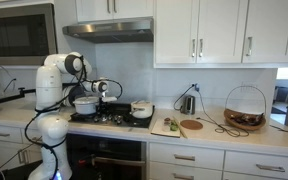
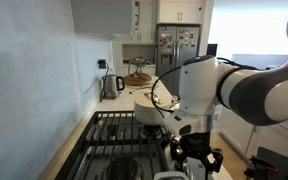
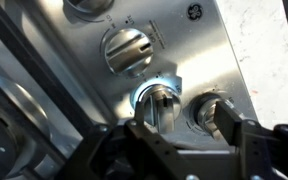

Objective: Turn off the stove

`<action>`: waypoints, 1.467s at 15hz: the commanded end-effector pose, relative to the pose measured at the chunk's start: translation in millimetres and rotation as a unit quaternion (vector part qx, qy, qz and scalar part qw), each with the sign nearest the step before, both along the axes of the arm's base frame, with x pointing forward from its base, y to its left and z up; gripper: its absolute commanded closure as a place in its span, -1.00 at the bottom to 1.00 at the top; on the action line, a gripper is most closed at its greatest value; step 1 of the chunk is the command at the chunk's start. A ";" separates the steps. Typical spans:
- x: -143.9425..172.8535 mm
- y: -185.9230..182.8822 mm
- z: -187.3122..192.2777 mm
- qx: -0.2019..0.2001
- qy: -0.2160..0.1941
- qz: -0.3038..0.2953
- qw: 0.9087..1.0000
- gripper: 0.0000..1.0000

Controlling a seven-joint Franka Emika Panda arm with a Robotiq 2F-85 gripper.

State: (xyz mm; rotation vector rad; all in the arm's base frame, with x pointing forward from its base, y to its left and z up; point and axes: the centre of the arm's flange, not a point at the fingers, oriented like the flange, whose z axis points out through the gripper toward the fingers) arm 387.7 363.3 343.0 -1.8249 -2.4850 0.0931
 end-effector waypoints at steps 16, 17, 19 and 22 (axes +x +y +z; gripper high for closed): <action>3.6 2.4 -6.8 0.010 -0.009 -0.014 1.000 0.90; 4.4 5.3 -8.9 0.010 -0.003 -0.031 0.999 0.90; 5.0 8.8 -13.5 0.008 0.000 -0.078 0.997 0.90; 3.9 12.7 -18.0 0.012 0.003 -0.166 0.986 0.90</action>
